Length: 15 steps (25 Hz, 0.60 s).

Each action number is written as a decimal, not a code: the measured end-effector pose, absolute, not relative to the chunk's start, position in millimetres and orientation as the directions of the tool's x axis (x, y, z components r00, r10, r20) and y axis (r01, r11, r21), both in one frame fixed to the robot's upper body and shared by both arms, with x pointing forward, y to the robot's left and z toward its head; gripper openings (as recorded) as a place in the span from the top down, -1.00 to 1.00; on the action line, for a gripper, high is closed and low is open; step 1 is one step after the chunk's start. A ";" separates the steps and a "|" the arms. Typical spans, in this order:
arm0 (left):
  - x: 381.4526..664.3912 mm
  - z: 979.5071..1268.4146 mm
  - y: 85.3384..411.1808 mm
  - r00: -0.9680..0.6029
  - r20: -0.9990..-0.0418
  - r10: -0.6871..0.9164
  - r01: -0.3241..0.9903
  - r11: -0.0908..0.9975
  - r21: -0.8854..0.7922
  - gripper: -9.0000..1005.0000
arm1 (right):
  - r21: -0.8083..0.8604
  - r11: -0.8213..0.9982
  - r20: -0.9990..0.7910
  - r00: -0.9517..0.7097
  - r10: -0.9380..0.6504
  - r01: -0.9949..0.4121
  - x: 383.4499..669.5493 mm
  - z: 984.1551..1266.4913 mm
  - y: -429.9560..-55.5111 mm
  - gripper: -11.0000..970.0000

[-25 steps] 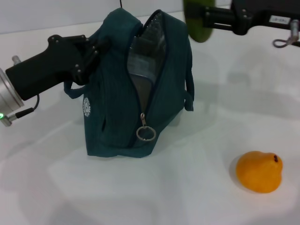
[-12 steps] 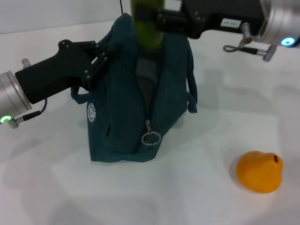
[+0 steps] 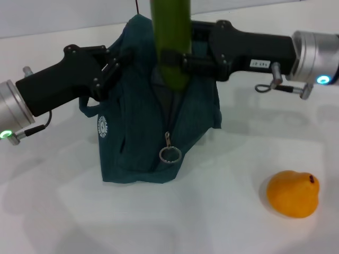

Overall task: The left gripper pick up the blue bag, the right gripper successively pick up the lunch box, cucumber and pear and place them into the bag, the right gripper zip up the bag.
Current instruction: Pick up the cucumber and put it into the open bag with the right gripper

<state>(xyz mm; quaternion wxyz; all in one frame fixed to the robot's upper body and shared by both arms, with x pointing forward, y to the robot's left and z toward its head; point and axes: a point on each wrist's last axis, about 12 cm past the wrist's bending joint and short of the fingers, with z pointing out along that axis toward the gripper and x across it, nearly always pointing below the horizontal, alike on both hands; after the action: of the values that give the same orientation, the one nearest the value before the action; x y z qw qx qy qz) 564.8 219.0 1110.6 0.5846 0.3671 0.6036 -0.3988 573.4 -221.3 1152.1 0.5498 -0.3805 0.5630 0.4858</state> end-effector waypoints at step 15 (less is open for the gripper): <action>565.1 1109.5 217.8 -0.054 -0.998 -0.026 0.909 0.411 -0.060 0.89 | 0.112 0.254 -0.993 -0.100 0.062 -0.961 557.0 1124.2 -224.1 -0.31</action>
<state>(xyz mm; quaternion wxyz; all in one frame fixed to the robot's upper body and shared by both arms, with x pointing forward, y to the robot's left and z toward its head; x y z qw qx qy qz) 565.1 217.8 1109.5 0.5831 0.3650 0.6048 -0.4013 557.0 -224.1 1124.2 0.5452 -0.3911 0.5743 0.4690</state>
